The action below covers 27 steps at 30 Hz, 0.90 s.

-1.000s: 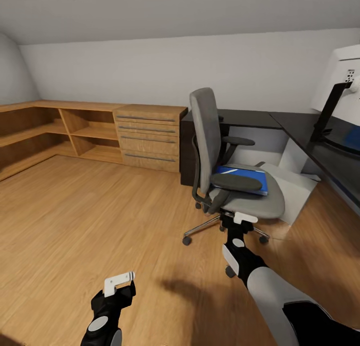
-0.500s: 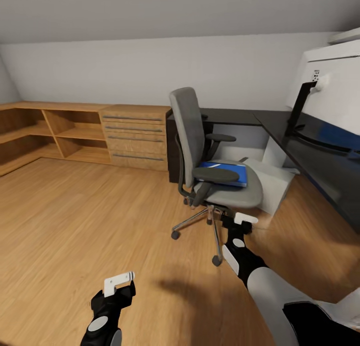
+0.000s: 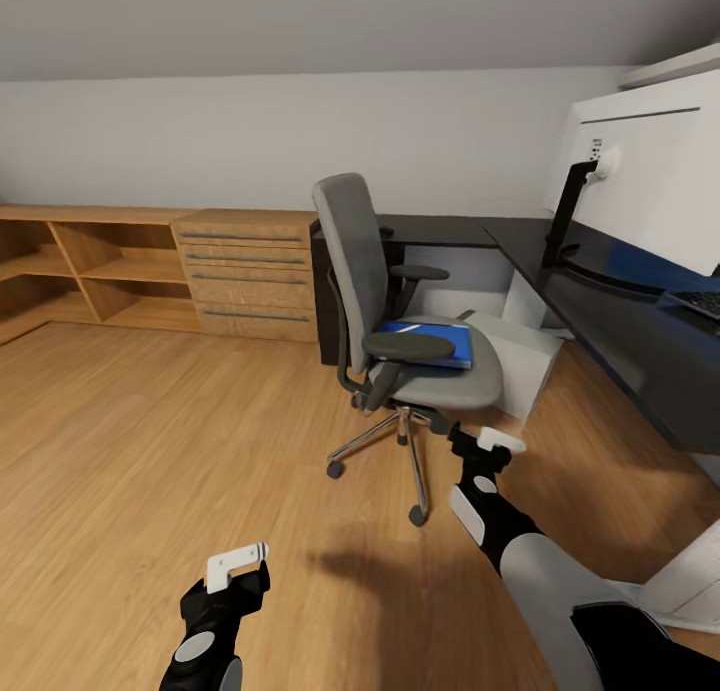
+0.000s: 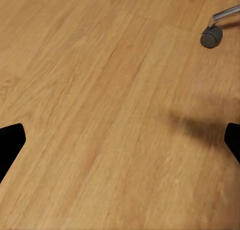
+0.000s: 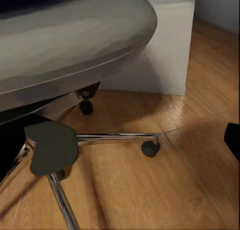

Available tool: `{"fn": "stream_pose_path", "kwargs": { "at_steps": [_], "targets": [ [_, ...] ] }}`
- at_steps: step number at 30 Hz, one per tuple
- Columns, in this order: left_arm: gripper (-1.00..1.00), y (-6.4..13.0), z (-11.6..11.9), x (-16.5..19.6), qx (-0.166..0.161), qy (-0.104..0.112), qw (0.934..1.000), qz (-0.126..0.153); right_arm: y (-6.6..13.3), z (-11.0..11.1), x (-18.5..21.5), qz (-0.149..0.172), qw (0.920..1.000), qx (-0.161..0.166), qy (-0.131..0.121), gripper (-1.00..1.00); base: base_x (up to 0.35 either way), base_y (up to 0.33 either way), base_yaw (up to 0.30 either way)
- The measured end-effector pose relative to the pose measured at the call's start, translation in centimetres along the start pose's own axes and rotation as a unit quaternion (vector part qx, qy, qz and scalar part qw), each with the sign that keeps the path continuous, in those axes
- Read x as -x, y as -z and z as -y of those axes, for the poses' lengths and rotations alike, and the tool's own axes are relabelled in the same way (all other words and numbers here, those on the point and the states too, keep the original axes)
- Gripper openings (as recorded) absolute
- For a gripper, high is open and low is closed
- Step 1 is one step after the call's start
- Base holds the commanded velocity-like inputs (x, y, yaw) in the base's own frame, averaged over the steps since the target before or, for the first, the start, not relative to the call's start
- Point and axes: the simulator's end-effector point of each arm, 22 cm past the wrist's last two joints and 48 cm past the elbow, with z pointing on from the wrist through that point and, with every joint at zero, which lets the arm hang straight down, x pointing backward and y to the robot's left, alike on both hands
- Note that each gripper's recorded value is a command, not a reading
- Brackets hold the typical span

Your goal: In the bedroom, organize the workspace by keeping the computer under the desk, ensuring the monitor is on the desk, placing the keyboard on the desk next to the monitor, placing the mouse on the desk next to the keyboard, moving the folder from the swivel chair onto the desk next to the mouse, stacking the notebook on top of the folder with the pen on top of the notebook, and positioning the swivel chair next to the desk.

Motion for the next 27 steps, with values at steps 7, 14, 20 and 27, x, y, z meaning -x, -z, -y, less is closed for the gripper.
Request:
{"fn": "stream_pose_path", "kwargs": {
  "at_steps": [7, 14, 20, 27],
  "targets": [
    [1.00, 0.1, 0.0, 0.2, -0.001, 0.001, 1.0000, 0.003, 0.0, 2.0, 1.6, 0.032, 0.9988, -0.034, -0.013, 1.00, 0.000, 0.055, -0.205],
    [1.00, 0.3, 0.0, 0.5, -0.001, 0.001, 1.0000, 0.007, -0.5, 4.4, 1.7, 0.022, 0.9968, -0.059, -0.049, 1.00, 0.115, 0.269, -0.219],
    [1.00, 0.2, -0.1, 0.5, 0.000, 0.001, 1.0000, 0.007, -0.7, 5.2, 1.7, 0.020, 0.9958, -0.067, -0.060, 1.00, 0.057, 0.068, -0.037],
    [1.00, 0.2, -0.1, 0.5, 0.000, 0.001, 1.0000, 0.006, -0.5, 4.9, 1.5, 0.020, 0.9956, -0.068, -0.061, 1.00, 0.002, 0.003, -0.001]
  ]
}}
